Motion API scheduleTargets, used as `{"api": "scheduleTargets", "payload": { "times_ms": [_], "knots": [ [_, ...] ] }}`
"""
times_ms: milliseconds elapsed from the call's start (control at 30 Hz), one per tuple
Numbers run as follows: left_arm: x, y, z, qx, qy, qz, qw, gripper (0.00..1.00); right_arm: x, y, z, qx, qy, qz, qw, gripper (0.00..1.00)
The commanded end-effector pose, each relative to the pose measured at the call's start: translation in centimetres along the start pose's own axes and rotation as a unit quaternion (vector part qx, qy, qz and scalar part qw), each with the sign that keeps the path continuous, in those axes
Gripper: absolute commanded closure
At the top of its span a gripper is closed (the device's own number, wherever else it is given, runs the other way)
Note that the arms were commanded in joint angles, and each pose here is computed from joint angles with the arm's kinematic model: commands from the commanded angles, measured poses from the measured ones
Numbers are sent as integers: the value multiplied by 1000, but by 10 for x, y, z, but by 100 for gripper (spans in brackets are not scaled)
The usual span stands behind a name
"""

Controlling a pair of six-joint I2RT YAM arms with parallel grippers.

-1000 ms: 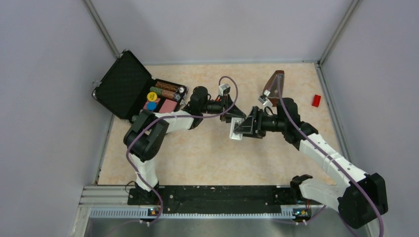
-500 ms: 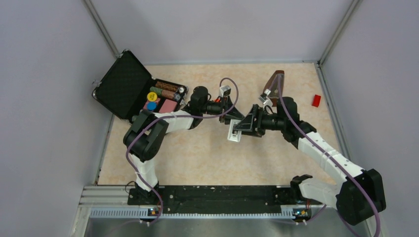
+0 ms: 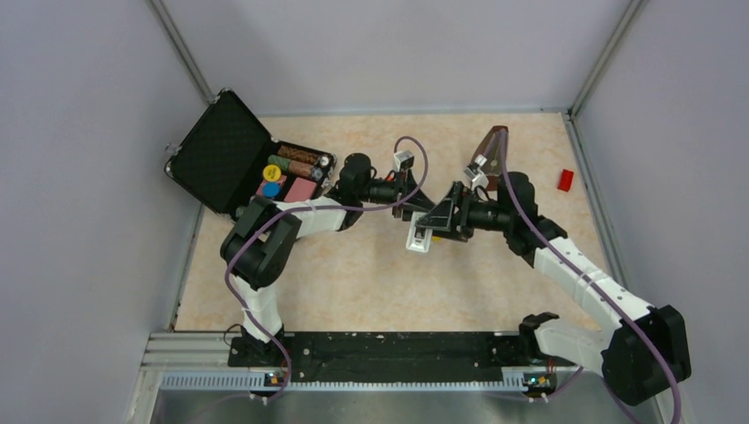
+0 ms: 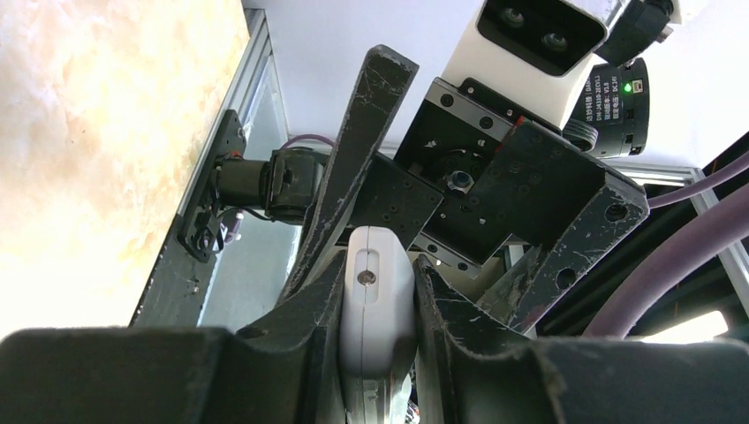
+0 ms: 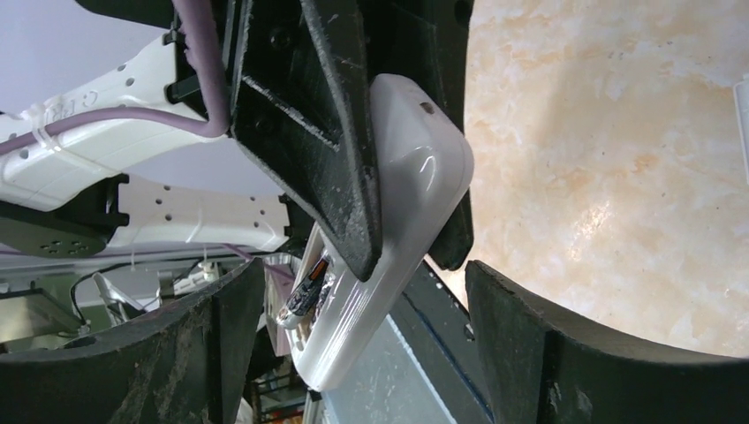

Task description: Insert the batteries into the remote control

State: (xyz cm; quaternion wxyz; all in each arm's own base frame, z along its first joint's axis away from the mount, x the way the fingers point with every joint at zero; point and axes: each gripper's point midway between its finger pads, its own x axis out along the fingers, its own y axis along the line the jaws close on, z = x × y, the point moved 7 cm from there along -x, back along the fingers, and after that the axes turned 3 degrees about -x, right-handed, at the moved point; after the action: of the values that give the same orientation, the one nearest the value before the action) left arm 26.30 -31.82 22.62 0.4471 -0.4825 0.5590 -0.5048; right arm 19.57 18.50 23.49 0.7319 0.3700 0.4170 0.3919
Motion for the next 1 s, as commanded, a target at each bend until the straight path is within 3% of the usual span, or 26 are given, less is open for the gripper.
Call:
{"api": "scheduleTargets", "payload": {
  "times_ms": [0,233,467,733,967],
  "knots": [
    [0,-29,-3,51,5,-34,998,100,-11,17,3,-50,-15,38,998,18],
    [1,-30,-1,45,4,-34,998,100,-19,13,-12,-105,30,44,993,18],
    [1,-32,-1,42,4,-36,998,100,-15,5,-11,-113,44,28,992,18],
    [1,-30,0,40,2,-32,999,100,-8,-6,-7,-85,31,-5,996,21],
    [1,-30,-1,57,1,-26,998,100,0,-23,-11,-16,26,-36,999,26]
  ]
}}
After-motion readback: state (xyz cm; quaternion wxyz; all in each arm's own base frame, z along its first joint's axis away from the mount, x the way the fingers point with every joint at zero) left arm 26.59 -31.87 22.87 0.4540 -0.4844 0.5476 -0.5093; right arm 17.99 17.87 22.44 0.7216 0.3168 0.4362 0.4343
